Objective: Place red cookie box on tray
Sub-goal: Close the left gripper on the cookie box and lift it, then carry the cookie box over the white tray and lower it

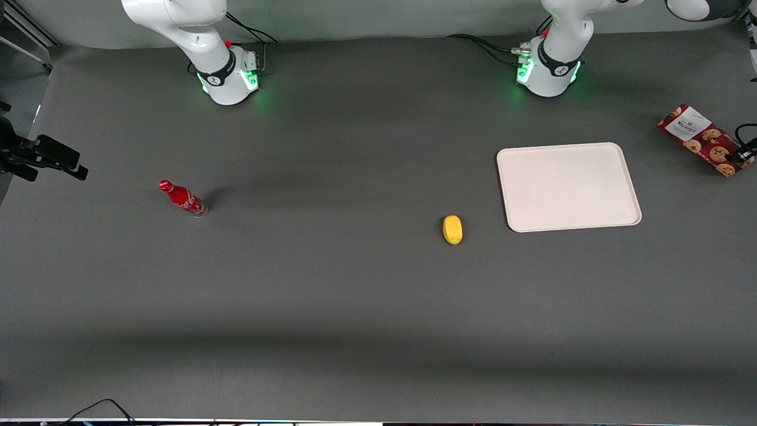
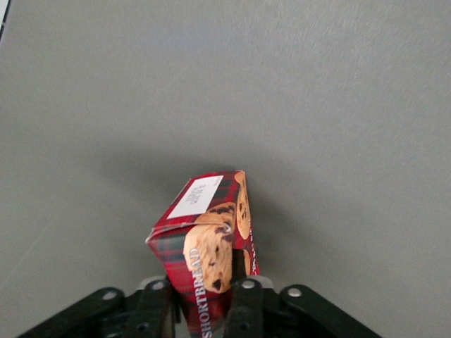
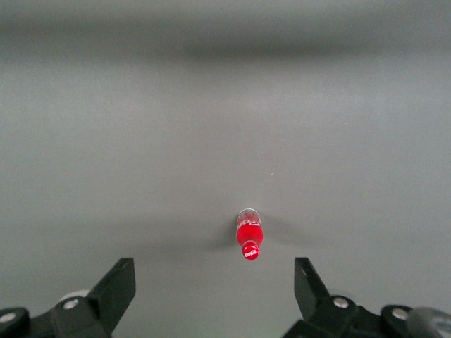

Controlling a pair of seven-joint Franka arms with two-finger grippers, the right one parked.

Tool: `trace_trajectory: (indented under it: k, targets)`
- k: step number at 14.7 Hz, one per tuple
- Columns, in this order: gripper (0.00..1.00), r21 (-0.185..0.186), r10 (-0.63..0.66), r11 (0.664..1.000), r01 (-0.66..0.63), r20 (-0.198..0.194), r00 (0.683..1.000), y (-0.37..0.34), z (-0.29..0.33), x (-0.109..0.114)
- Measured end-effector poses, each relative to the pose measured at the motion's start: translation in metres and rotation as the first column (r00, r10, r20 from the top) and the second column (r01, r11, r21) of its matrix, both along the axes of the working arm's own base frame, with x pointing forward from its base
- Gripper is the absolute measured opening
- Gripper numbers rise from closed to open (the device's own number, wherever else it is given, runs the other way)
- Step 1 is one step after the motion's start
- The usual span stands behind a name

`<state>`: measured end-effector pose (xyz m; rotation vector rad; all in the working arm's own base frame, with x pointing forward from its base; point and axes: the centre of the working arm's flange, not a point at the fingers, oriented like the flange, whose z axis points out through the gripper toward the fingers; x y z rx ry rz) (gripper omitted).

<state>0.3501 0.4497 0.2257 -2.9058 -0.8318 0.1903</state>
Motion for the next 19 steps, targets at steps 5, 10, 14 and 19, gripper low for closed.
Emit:
trace_trajectory:
  k: [5,10,14,19]
  targets:
    - [0.25,-0.077,-0.067,0.994,0.071,0.057,0.996,-0.009,0.056,0.059]
    - [0.25,-0.160,-0.230,0.960,0.231,0.024,0.973,-0.034,0.180,0.129]
    - [0.25,-0.182,-0.362,0.915,0.361,0.027,0.932,-0.099,0.294,0.184]
    - [0.25,-0.209,-0.474,0.857,0.472,0.040,0.879,-0.212,0.372,0.226]
